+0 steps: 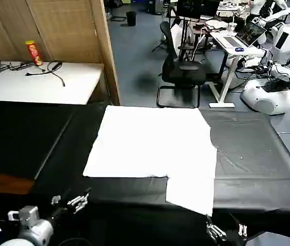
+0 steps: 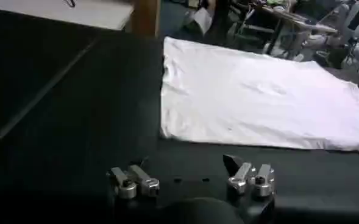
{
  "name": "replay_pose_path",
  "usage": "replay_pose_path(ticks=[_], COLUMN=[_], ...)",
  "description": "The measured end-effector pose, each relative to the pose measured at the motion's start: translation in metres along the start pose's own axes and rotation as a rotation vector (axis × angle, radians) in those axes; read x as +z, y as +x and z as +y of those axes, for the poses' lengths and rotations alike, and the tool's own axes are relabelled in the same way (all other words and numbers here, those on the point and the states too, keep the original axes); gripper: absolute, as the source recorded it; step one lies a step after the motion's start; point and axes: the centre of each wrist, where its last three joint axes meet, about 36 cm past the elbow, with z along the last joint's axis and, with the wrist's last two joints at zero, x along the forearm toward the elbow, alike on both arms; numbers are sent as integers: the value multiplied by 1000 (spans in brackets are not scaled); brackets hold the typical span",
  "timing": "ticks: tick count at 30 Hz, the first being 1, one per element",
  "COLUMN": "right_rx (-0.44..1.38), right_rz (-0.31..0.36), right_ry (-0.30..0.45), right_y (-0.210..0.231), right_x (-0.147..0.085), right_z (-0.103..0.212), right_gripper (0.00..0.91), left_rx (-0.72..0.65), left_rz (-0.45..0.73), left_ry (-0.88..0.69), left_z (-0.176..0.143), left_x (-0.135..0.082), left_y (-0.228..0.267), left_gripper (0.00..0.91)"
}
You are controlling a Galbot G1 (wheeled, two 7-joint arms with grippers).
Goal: Fold and organize the clothes.
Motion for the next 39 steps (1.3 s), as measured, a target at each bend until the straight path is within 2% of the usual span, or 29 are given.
replay_pose_path(ticks=[6, 15, 17, 19, 21, 22, 23, 24, 25, 26, 29, 30, 32, 35, 39], right_rx=[14, 48, 45, 47, 51, 52, 53, 53, 52, 51, 46, 44, 40, 40, 49], right_rz=[-38, 36, 38, 39, 40, 40, 41, 42, 43, 45, 55, 57, 61, 63, 62], right_ry=[-1, 2, 1, 1, 1, 1, 2, 2, 2, 2, -1, -2, -5, -8, -9], right_y=[-30, -64, -67, -69, -72, -73, -74, -74, -74, -75, -76, -76, -75, -72, -64], right_x=[-12, -13, -13, -12, -12, -12, -11, -11, -11, -10, -8, -8, -7, -7, -9], right_z=[6, 20, 22, 22, 21, 21, 21, 21, 21, 22, 24, 25, 26, 27, 29], right_gripper=[878, 878, 878, 878, 878, 878, 878, 751, 722, 614, 361, 185, 59, 0, 0], left_rx=[3, -2, -3, -12, -24, -27, -28, -27, -27, -27, -27, -27, -25, -27, -31], left_rz=[-23, -48, -44, -38, -24, -19, -16, -12, -9, -5, 2, 3, 5, 7, 11], left_ry=[9, 11, 9, 5, 10, 11, 11, 10, 9, 9, 10, 10, 10, 5, 3], left_z=[2, 9, 10, 12, 15, 16, 16, 16, 17, 17, 17, 17, 15, 14, 14], left_x=[-8, -18, -17, -16, -13, -12, -11, -11, -10, -10, -8, -8, -7, -7, -5], left_y=[-17, -67, -76, -84, -89, -90, -90, -90, -90, -90, -90, -90, -88, -88, -88], left_gripper=[878, 878, 800, 605, 517, 361, 244, 146, 127, 10, 0, 0, 0, 0, 0])
